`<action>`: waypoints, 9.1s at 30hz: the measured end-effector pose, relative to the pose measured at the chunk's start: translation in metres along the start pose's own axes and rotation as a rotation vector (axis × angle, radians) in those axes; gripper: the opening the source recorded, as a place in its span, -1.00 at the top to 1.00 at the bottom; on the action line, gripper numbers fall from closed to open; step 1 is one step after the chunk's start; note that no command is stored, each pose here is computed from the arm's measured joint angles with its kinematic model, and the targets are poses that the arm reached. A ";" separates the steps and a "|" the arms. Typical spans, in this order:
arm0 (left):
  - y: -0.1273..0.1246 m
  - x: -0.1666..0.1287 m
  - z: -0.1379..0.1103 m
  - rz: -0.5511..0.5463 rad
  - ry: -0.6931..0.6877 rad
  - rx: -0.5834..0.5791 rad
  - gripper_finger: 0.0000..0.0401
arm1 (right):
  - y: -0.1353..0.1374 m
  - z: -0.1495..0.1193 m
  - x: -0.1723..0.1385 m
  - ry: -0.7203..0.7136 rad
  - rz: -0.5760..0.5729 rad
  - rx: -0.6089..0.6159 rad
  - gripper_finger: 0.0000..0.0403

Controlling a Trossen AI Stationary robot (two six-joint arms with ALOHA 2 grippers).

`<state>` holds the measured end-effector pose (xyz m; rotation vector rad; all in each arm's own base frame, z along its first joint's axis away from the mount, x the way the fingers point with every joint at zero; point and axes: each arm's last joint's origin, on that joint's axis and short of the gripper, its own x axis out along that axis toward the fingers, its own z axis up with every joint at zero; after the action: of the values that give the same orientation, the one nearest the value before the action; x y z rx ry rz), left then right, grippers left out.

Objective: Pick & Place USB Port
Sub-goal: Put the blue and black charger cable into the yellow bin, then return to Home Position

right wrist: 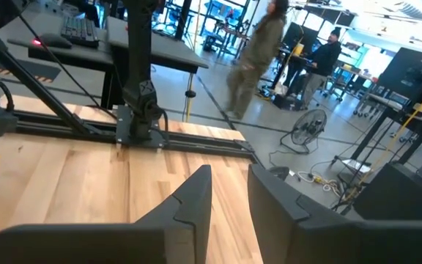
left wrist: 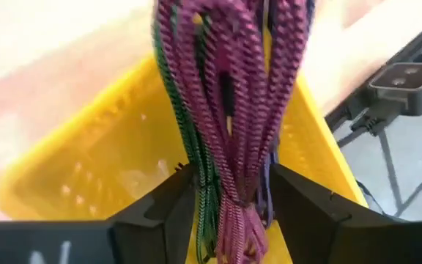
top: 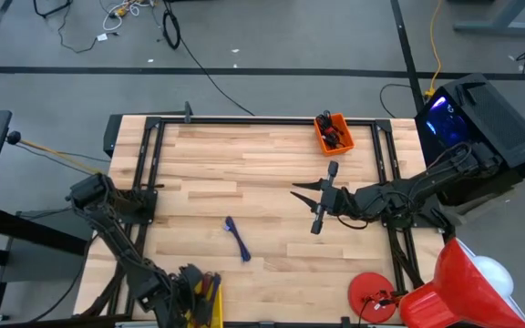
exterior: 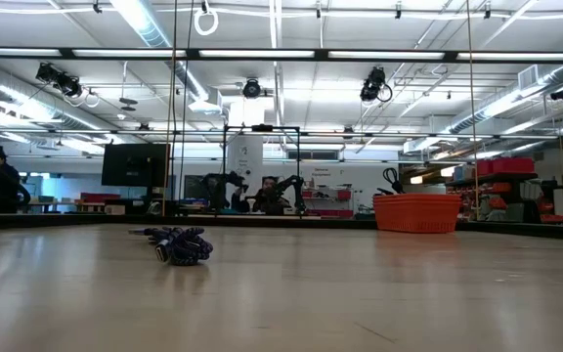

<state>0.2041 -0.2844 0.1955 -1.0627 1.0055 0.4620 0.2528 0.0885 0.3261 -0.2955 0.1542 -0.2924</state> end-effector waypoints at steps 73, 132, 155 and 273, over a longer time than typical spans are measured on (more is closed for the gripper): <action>-0.006 0.040 0.196 0.344 0.134 1.875 0.12 | -0.009 -0.012 0.010 0.084 0.056 0.054 0.55; -0.025 -0.039 0.222 0.409 -0.152 1.034 0.89 | -0.007 -0.019 0.009 0.136 0.086 0.047 0.55; 0.004 -0.122 0.073 0.060 -0.443 0.254 0.89 | -0.008 -0.019 0.009 0.139 0.088 0.009 0.55; 0.166 -0.121 0.132 -0.021 -1.219 0.713 0.48 | -0.104 -0.079 0.003 0.054 0.062 0.199 0.55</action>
<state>0.0807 -0.0764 0.2322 -0.0355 0.0138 0.5516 0.2134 -0.0280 0.2834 -0.0851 0.1853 -0.2516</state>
